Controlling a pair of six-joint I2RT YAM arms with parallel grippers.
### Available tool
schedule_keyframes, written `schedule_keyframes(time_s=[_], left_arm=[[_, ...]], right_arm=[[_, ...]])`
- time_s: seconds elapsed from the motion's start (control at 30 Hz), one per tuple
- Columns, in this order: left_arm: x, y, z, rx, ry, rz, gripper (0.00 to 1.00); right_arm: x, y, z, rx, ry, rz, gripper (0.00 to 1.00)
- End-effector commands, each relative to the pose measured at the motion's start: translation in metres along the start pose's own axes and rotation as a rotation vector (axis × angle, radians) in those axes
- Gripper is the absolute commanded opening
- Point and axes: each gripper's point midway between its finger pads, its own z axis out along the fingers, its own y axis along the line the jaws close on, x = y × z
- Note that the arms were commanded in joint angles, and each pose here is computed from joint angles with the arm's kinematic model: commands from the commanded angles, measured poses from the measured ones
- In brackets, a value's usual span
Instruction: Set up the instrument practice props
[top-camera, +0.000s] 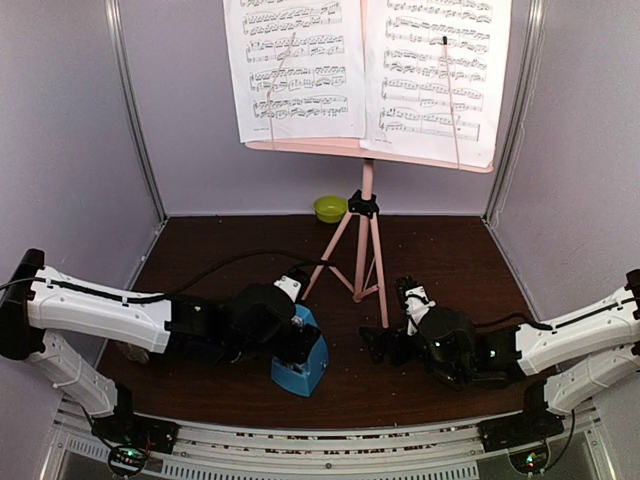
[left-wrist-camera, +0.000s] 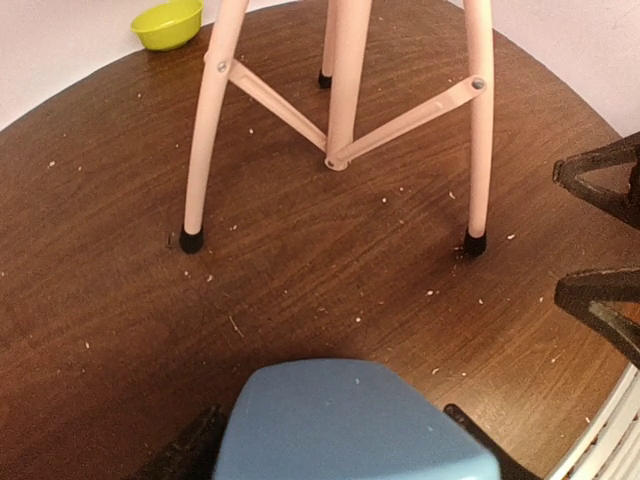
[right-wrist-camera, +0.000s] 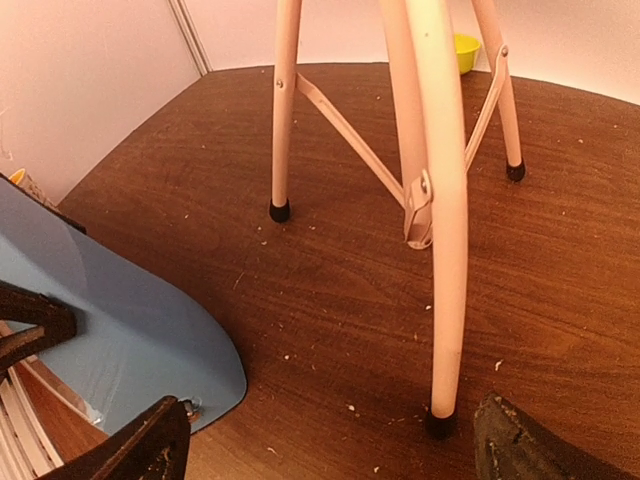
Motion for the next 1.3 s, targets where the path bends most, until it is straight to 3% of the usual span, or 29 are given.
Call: schedule_keyframes(time_s=[0.0, 0.2, 0.43, 0.67, 0.97, 1.27], left_arm=[[-0.021, -0.003, 0.003, -0.018, -0.031, -0.026, 0.64], [-0.058, -0.007, -0.015, -0.024, -0.088, -0.002, 0.36], [-0.107, 0.000, -0.046, -0.183, -0.033, 0.066, 0.13], [-0.117, 0.013, -0.065, -0.285, 0.014, 0.086, 0.11], [-0.131, 0.007, -0.078, -0.237, -0.001, 0.080, 0.11], [-0.137, -0.002, -0.081, -0.177, -0.032, 0.075, 0.12]], right_arm=[[0.007, 0.014, 0.004, -0.072, 0.036, 0.014, 1.00], [0.000, 0.037, 0.000, -0.169, -0.029, -0.049, 0.97], [-0.010, 0.049, 0.000, -0.149, -0.106, -0.170, 0.88], [-0.022, 0.069, 0.005, -0.198, -0.193, -0.173, 0.75], [-0.026, 0.104, 0.007, -0.303, -0.222, -0.221, 0.57], [-0.022, 0.129, 0.007, -0.374, -0.214, -0.268, 0.54]])
